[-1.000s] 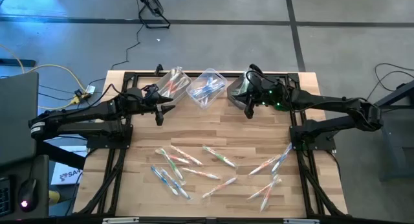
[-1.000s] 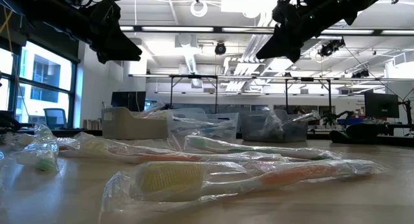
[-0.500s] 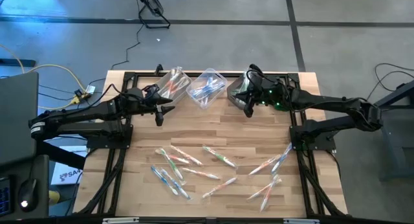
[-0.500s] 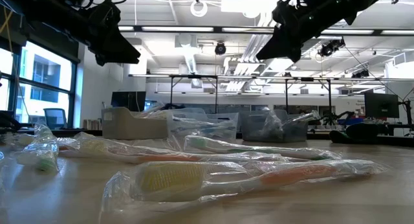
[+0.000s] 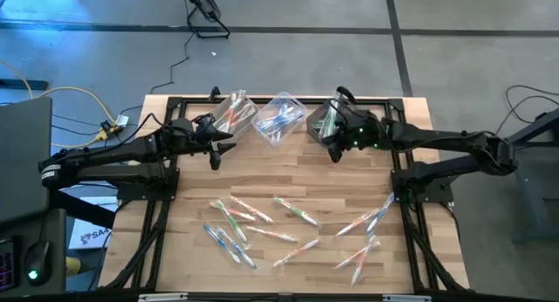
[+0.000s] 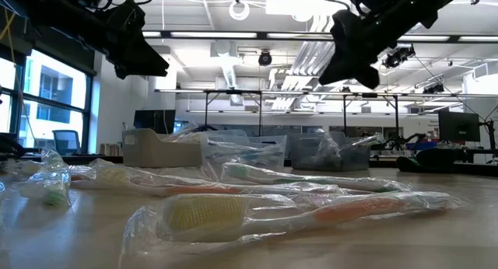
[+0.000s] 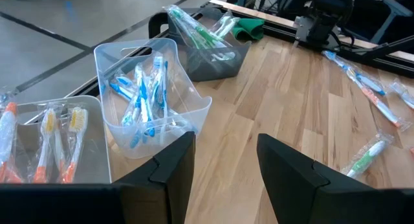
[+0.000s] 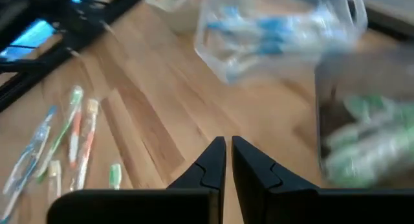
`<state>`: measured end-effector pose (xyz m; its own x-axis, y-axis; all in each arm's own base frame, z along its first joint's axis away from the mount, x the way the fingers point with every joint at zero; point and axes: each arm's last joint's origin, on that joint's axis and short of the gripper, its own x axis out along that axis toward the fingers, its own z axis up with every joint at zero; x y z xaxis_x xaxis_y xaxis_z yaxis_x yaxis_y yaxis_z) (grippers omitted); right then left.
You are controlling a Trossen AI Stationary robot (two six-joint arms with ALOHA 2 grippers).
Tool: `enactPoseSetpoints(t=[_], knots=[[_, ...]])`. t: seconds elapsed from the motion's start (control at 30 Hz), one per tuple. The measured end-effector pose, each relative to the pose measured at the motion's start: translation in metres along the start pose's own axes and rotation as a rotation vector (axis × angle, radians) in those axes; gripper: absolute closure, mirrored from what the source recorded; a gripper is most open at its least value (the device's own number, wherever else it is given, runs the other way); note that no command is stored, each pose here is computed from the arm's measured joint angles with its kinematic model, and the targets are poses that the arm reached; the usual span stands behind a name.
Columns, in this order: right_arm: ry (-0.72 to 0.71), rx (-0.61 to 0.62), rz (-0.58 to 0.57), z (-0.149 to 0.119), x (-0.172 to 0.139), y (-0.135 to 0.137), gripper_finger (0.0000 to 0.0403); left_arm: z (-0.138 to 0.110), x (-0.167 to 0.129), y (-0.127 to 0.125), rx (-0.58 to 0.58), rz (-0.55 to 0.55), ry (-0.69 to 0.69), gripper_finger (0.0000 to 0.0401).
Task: Pick & Place Toothbrushes
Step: Put the orange toothbrush into the white bin
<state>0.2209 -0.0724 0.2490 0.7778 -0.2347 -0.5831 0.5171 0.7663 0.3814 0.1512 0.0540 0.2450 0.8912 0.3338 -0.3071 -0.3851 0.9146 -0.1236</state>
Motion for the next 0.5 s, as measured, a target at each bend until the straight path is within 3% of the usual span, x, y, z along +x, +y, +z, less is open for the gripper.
enactPoseSetpoints(t=[0.23, 0.5], knots=[[0.107, 0.161, -0.148, -0.026, -0.002, 0.012, 0.0385, 0.0, 0.0, 0.0, 0.0, 0.0, 0.0, 0.0237], [0.16, 0.29, -0.201, -0.053, -0.009, 0.036, 0.0385, 0.0, 0.0, 0.0, 0.0, 0.0, 0.0, 0.0237]])
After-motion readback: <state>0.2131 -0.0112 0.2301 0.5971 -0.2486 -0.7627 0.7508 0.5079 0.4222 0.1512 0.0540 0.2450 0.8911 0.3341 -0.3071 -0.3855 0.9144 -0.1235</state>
